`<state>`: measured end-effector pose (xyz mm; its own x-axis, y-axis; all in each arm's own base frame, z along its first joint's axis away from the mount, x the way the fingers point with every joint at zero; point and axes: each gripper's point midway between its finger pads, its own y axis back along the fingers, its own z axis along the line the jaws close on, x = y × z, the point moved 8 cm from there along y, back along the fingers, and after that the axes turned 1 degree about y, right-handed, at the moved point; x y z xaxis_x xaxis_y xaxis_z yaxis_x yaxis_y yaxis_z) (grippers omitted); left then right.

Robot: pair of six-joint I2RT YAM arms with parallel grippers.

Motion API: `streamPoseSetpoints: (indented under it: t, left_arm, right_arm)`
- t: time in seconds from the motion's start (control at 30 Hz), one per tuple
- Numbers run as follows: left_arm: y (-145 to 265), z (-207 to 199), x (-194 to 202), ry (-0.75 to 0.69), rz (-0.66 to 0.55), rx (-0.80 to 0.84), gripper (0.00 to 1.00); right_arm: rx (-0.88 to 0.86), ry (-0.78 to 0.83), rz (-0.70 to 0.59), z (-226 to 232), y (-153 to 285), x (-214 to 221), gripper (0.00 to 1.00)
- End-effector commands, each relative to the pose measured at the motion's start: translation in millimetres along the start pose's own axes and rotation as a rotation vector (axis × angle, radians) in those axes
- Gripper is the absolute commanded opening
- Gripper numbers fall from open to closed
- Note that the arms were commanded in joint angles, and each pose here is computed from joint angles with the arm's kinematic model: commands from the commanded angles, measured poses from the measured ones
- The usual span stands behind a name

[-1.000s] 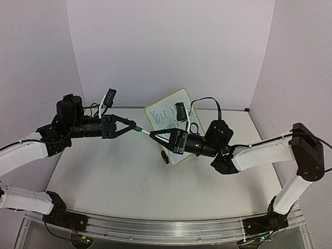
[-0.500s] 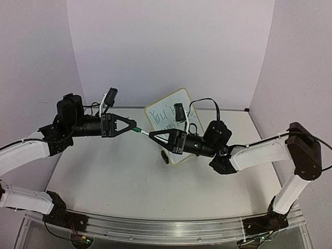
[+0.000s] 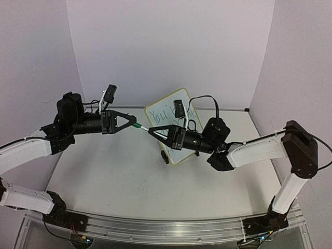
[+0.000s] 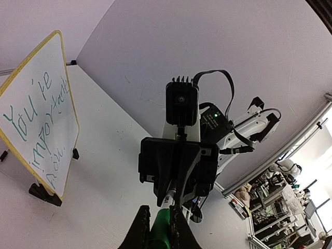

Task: Write a sentence on the whiteboard
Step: Pass from the right arm to the left, then put down the whiteboard marker at the center of the board.

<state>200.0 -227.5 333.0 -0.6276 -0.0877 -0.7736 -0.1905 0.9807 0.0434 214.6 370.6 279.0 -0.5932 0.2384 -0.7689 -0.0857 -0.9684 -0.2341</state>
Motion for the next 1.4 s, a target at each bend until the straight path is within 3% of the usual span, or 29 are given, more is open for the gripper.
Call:
streamPoseSetpoints:
  t: [0.0,0.37,0.53,0.7,1.03,1.17,1.37]
  left_arm:
    - [-12,-7,21,0.013,0.115,0.112,0.00]
    - [-18,-7,31,0.024,0.158,0.127,0.00]
    - [-10,-3,27,-0.005,0.109,0.011,0.00]
    - [4,15,26,0.016,0.079,-0.143,0.00]
    - [22,99,51,0.244,0.236,-0.563,0.00]
    - [11,122,58,0.296,0.307,-0.607,0.00]
    - [-7,162,70,0.360,0.370,-0.651,0.03]
  right_arm:
    - [-0.007,0.010,-0.067,2,-18,-16,0.00]
    - [-0.012,0.026,-0.084,1,-25,-21,0.00]
    - [0.062,0.034,-0.110,-4,-13,-16,0.02]
    - [0.281,0.055,-0.123,-24,21,-10,0.32]
    - [1.018,0.234,0.110,-62,85,-9,0.83]
    - [1.200,0.264,0.133,-66,109,-21,0.91]
    - [1.318,0.279,0.097,-69,143,-40,0.98]
